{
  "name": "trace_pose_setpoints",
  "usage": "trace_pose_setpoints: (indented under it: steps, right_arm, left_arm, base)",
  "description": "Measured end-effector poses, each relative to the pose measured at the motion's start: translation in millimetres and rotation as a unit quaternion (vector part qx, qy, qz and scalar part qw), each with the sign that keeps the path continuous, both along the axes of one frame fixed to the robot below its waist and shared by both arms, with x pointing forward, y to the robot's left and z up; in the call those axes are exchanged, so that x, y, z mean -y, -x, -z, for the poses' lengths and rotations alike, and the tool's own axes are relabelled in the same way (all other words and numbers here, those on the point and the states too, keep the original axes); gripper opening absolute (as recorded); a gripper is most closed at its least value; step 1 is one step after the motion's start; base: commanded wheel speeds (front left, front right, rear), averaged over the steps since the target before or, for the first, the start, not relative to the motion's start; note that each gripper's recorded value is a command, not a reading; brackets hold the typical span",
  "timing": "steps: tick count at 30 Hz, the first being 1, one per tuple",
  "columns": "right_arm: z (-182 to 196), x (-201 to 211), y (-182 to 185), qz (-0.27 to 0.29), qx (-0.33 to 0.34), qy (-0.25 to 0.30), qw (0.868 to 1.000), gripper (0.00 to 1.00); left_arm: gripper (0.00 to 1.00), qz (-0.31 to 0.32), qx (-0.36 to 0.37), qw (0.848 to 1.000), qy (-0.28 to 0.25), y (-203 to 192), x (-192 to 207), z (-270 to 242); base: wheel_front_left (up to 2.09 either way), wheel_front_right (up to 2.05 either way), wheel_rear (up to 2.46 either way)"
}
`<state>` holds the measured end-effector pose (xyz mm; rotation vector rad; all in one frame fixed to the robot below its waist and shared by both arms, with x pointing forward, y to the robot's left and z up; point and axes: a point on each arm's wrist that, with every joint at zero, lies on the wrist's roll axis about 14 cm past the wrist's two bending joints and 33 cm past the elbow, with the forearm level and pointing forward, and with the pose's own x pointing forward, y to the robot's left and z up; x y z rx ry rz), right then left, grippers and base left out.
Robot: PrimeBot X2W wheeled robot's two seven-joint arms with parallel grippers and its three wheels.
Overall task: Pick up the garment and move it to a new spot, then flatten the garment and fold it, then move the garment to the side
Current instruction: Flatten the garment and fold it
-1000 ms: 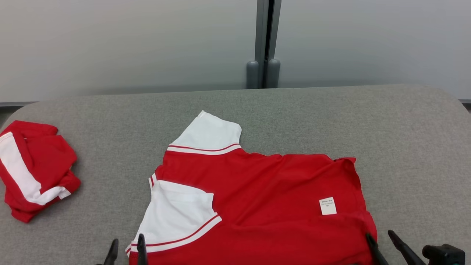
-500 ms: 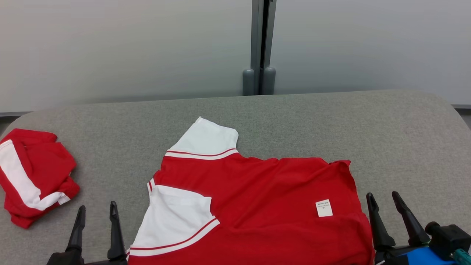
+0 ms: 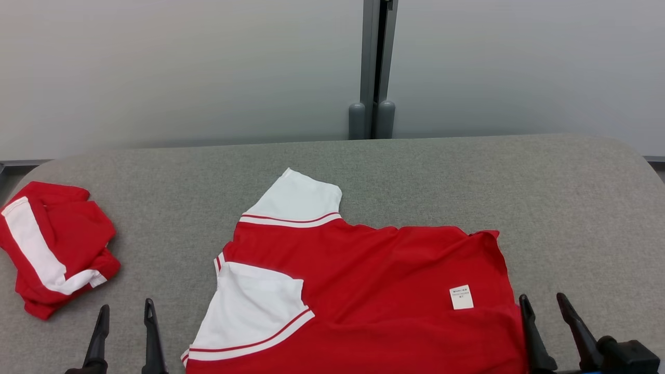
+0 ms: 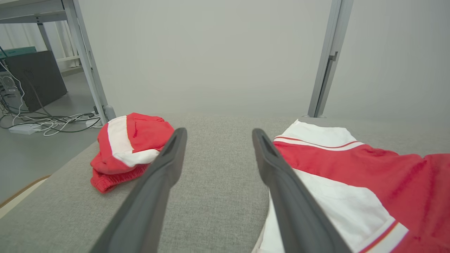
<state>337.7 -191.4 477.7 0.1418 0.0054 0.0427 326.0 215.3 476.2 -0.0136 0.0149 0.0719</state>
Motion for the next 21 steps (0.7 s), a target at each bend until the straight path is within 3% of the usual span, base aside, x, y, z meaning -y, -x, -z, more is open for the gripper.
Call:
trace_pose_setpoints:
  steps: [21]
  right_arm:
    - [2,-16,1,-0.028,-0.003,0.013,1.0,1.0]
  left_arm:
    - [1.0,0.003,-0.017,1.0,0.01,5,4,11]
  base:
    - [0.0,0.0,0.0]
